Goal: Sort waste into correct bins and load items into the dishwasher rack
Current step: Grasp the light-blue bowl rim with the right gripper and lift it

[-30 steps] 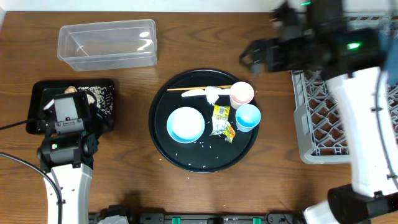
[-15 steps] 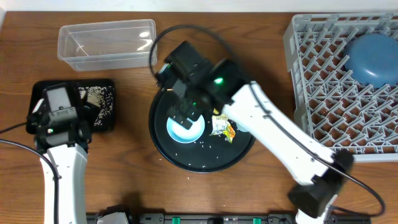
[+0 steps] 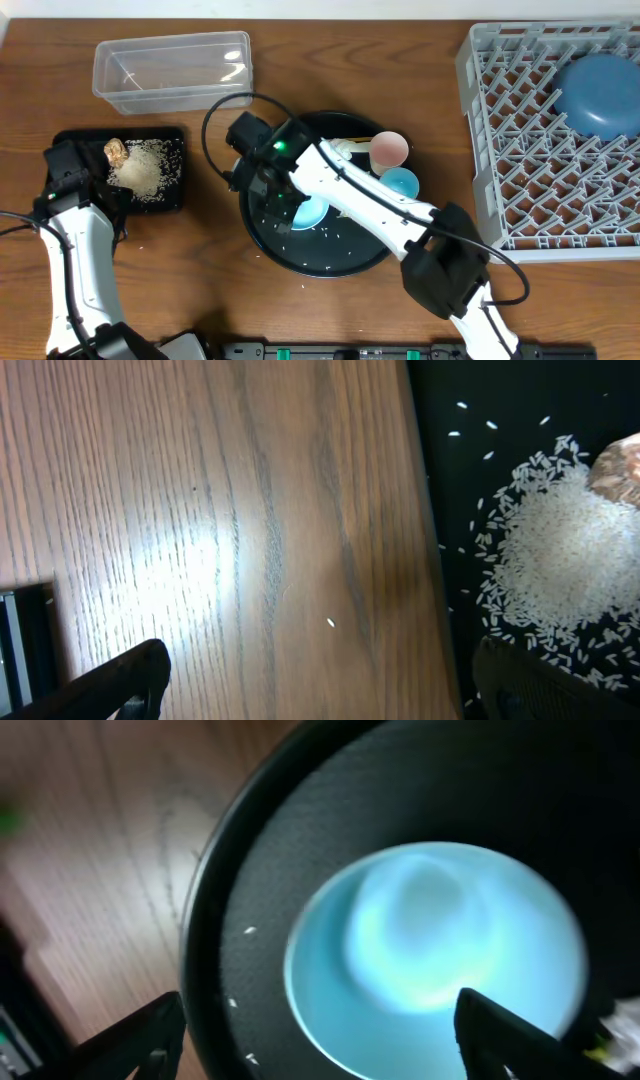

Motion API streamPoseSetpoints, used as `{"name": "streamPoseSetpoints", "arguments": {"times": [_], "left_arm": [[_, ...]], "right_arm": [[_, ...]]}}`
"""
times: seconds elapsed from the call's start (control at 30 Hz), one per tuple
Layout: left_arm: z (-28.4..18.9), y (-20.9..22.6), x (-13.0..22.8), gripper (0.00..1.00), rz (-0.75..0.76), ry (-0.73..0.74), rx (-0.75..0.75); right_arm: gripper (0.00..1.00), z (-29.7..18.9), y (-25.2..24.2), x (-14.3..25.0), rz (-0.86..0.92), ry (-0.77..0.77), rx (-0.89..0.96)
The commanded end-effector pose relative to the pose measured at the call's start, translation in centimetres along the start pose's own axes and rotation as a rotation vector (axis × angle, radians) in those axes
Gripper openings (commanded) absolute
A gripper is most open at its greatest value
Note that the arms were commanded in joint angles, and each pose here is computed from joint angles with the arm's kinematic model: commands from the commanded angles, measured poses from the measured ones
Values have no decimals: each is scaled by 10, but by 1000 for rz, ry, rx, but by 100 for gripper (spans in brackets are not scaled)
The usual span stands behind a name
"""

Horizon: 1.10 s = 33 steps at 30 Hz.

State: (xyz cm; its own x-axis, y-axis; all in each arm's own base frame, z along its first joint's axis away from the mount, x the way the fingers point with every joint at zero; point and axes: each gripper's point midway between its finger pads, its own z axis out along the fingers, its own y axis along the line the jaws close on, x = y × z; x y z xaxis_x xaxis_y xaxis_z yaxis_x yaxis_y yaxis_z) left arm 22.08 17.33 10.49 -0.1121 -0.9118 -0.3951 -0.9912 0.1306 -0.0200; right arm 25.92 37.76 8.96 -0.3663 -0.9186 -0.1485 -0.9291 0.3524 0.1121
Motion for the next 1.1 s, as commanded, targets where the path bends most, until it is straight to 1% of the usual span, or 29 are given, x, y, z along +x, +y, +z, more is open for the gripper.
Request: {"name": "streamPoseSetpoints", "arguments": {"times": [0.0,0.1,0.23,0.37,0.6,0.7,1.07], "left_arm": [[-1,1,-5,98,-15,-13,-11],[-1,2,-4,98,-14,-12,-13],[-1,2,-4,98,-14,-12,-13],[-1,2,-4,98,-14,-12,-13],[-1,2,-4,98,-14,-12,-13],[-1,2,-4,98,-14,-12,-13],[-1,2,-4,98,-14,-12,-13]], "right_arm": [[80,7,15,-1,-24,5,-60],[72,15,20,-2,-23,12,-94],[69,31,19,2,-17,49,-105],[59,46,17,4,-11,72,-112],[52,54,16,5,-2,84,-114],[46,55,15,3,-2,77,-113],[46,58,16,5,10,83,-114]]}}
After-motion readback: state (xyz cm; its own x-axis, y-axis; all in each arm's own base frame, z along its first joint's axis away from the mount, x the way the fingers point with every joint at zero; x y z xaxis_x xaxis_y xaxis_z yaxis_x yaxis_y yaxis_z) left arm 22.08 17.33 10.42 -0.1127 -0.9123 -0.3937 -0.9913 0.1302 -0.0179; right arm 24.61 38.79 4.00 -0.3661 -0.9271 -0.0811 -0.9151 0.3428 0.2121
